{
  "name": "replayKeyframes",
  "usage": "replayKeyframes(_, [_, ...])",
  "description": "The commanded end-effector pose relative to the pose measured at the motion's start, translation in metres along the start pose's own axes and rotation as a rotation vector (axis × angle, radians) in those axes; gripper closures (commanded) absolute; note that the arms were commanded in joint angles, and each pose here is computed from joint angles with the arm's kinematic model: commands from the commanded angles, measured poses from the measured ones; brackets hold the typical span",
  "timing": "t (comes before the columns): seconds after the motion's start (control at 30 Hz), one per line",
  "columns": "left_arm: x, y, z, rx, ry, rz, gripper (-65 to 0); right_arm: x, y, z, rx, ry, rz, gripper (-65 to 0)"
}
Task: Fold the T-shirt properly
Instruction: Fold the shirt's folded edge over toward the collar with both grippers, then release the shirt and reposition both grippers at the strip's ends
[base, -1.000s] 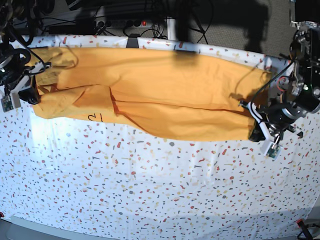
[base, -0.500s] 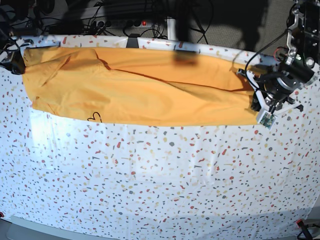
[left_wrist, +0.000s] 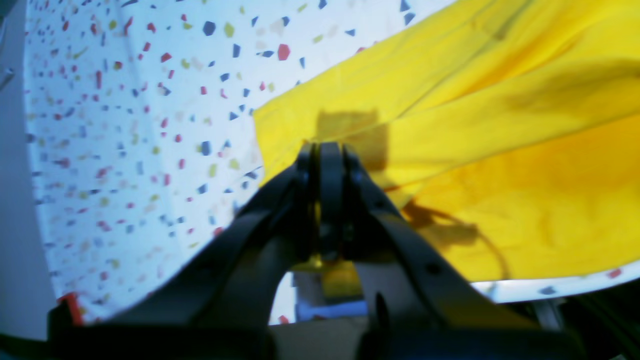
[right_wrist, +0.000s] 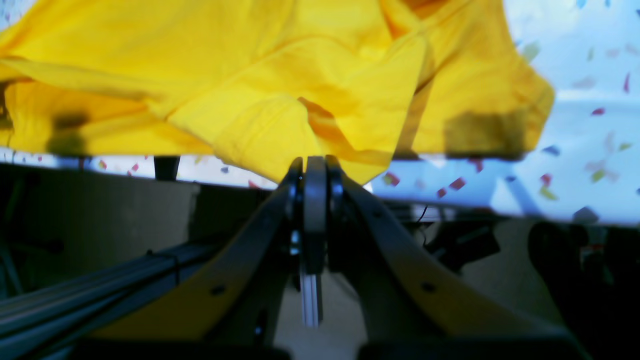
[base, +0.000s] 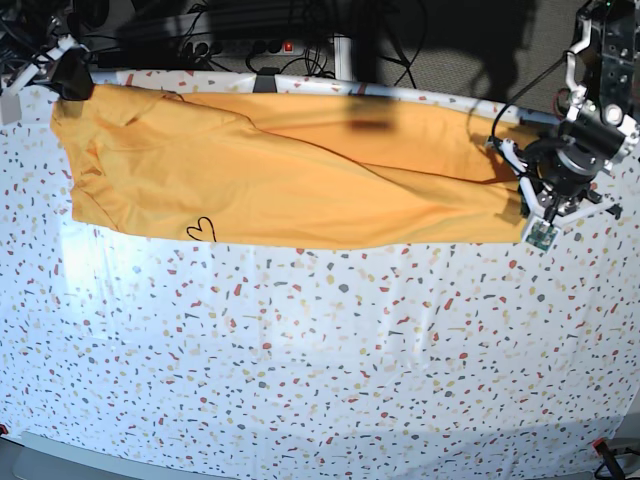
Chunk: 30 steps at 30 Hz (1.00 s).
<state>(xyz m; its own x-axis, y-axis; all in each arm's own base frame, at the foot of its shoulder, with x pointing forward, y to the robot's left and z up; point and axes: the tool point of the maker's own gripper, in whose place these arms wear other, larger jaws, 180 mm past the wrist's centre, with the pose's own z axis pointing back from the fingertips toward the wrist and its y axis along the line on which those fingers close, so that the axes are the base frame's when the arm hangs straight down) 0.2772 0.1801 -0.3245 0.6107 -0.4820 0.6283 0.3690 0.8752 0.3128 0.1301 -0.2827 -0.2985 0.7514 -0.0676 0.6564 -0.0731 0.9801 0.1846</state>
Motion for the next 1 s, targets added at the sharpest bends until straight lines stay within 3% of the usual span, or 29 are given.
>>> replayKeyframes(0.0, [0.014,0.009,0.004,0.026,-0.058,-0.009,0.0,0.017,0.002,0.003,0.006,-0.058,0.025,0.0])
replayKeyframes(0.13, [0.029,0.009,0.006,0.026,-0.142,-0.010,0.0,0.048,0.002,-0.003,0.012,-0.166,0.042,0.0])
replayKeyframes(0.4, [0.039,0.009,0.007,0.026,-0.199,-0.011,0.0,0.113,-0.004,-0.014,-0.014,-0.350,0.083,0.0])
replayKeyframes(0.5, [0.042,0.008,0.007,0.026,-0.212,-0.011,0.0,0.121,-0.010,-0.027,-0.024,-0.357,0.073,0.0])
replayKeyframes(0.73, [0.040,0.009,0.006,0.025,-0.208,-0.009,0.0,0.111,-0.028,-0.087,-0.059,-0.269,0.053,0.0])
replayKeyframes(0.97, [-0.008,0.011,-0.027,0.010,-0.073,0.034,0.0,0.097,-0.050,-0.125,-0.128,-0.178,0.062,0.0])
